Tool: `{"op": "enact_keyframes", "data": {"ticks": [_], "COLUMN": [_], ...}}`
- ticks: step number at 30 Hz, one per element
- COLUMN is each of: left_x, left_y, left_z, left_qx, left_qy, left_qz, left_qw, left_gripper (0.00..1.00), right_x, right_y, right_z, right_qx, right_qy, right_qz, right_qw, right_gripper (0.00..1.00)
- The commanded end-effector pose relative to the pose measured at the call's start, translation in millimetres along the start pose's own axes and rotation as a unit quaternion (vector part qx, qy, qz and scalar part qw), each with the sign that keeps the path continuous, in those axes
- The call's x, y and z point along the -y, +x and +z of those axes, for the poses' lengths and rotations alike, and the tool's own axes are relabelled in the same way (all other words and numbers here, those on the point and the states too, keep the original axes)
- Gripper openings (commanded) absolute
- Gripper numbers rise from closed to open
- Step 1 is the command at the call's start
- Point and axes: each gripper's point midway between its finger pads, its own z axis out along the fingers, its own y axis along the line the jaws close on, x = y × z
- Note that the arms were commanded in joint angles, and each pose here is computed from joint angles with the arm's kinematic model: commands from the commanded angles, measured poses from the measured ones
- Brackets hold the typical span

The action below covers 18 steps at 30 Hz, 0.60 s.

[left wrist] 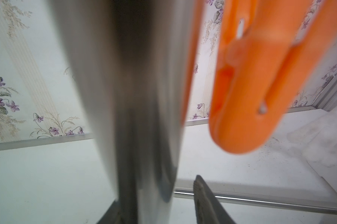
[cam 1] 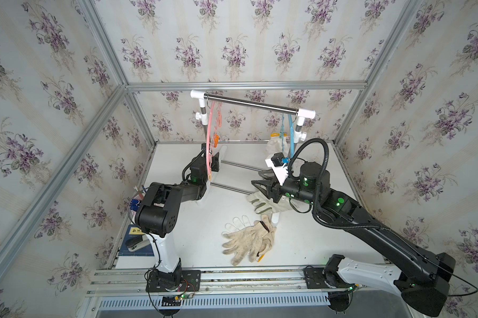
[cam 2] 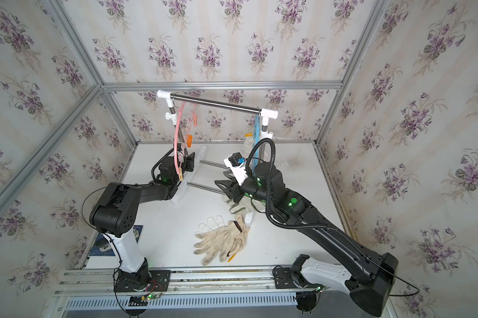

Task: Clip the gloves onto a hanger to dry
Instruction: Move the clothesline to the center of the board.

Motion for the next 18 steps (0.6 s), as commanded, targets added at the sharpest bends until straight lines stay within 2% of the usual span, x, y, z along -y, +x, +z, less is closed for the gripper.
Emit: {"op": "enact_keyframes", "data": {"ticks": [1,4,8,11,18], "left_x": [4,4,2,1,10], "left_y": [-17,-17,-16,-15,-11], "left_z": [-2,-4,-10,-16,-36], "left_qx": [0.034,0.034,0.03,0.024,0.003], "left_qy": [0.012,0.011,0.004,-0.001,-0.03], "left_qz": [-0.017,-0.024,-0.031,-0.033,-0.015], "left_qw": [0.999,0.999,0.999,0.999,0.999], "left_gripper": [0.38,0.3,0.29,0.21,0.17], "right_x": [0,0,1,1,8], "right_y": [-5,-4,-5,-4,-5], "right_z": [0,0,-1,-1,-4], "right_qx": [0.006,0.004,0.007,0.007,0.018], "right_qy": [0.001,0.002,0.004,0.004,0.027], "right_qz": [-0.006,-0.007,-0.007,-0.007,-0.001], "right_qw": [1.0,1.0,1.0,1.0,0.999], "right_gripper": [0.49,0.49,0.49,0.49,0.5]}}
